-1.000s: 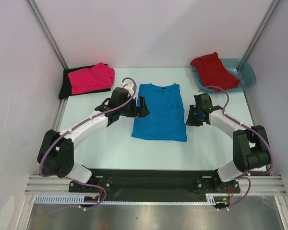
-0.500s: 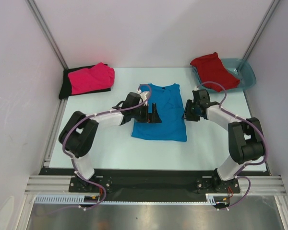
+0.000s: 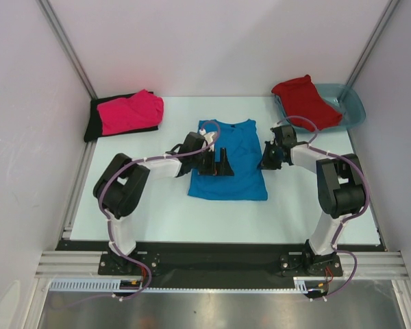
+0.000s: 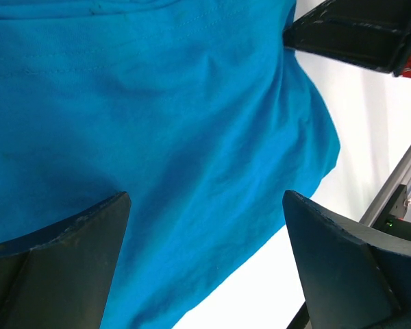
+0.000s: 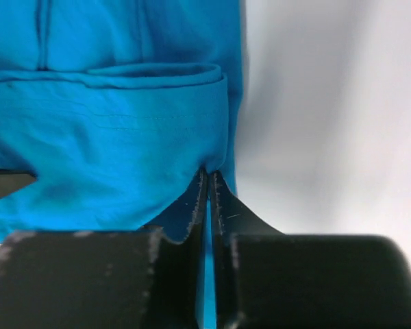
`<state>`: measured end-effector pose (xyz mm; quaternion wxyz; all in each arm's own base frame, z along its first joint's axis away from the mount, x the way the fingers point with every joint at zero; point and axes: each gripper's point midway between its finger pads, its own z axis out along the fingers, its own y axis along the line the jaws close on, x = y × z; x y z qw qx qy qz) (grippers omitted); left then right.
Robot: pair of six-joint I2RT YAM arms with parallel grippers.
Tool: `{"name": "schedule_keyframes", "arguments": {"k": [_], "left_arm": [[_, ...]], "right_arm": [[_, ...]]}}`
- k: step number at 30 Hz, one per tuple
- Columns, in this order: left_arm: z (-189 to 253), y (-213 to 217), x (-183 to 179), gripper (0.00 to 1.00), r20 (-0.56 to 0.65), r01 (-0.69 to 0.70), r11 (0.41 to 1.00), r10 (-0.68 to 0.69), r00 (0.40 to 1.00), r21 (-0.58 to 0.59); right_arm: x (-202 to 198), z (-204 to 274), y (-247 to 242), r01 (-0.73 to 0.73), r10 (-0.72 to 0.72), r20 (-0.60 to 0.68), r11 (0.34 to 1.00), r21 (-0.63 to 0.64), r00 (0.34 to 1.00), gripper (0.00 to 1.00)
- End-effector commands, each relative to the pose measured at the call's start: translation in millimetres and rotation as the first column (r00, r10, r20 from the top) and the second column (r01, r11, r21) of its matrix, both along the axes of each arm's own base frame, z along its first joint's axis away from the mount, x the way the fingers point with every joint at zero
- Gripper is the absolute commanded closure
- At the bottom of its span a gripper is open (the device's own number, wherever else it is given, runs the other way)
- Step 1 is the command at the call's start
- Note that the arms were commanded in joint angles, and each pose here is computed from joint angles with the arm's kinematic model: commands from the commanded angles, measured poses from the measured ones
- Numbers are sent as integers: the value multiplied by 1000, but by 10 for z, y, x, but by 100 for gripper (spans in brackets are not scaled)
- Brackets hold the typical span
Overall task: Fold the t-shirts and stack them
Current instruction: Fold the tshirt
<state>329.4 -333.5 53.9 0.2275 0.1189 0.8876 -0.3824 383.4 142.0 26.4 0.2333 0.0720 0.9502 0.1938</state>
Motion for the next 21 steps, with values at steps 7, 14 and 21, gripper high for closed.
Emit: {"name": "schedule_keyframes", "arguments": {"k": [7,14,21], "left_arm": [[66,-111,27,0,27,18,999,-17,999,-34],[-11,4,28,0,35,-14,1000,14,999,19],[-76,637,105,0,152,-228,936,193,969,268]], "right_arm": [[291,379,99,-52,44,176,998,42,983,99],[295,530,-218,92,-53,261,986,-142,964,69],[45,634,-552,188,-129,238,951,-246,963,37]]}}
